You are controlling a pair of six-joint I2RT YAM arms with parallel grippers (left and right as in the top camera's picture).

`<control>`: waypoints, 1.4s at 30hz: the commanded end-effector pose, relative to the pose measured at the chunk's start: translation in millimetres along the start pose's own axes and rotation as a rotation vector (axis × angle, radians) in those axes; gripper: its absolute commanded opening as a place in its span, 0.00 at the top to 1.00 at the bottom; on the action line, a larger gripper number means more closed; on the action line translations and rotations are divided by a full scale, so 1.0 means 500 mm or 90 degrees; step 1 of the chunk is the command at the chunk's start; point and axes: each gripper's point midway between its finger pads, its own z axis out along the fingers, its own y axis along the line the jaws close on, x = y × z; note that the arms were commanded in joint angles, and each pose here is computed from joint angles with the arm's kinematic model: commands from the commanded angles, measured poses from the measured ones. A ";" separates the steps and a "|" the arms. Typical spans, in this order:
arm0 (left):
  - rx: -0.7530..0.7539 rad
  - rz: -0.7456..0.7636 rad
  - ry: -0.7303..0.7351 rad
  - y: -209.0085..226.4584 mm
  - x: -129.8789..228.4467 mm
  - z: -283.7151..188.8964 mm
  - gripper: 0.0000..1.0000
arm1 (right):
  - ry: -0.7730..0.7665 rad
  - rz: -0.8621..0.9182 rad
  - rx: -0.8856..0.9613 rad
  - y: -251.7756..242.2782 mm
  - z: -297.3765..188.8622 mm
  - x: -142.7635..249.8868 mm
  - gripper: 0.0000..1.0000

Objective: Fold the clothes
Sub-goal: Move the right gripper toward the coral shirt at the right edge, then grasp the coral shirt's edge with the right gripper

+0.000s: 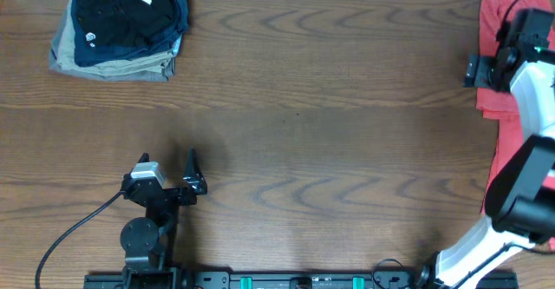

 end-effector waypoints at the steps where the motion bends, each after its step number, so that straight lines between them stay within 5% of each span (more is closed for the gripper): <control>1: 0.003 0.003 0.030 0.001 0.030 0.002 0.02 | 0.039 0.002 -0.001 -0.009 0.057 0.023 0.12; 10: 0.003 0.003 0.030 0.001 0.031 0.002 0.02 | 0.092 0.013 -0.012 -0.013 0.149 0.070 0.23; 21: 0.003 0.003 0.030 0.001 0.030 0.002 0.02 | 0.103 0.012 -0.018 -0.010 0.156 0.080 0.99; 31: 0.003 0.003 0.030 0.001 0.030 0.002 0.02 | 0.067 0.065 -0.048 0.004 0.080 0.044 0.99; 42: 0.003 0.003 0.030 0.001 0.030 0.002 0.02 | -0.086 -0.035 -0.383 0.269 -0.204 -0.044 0.99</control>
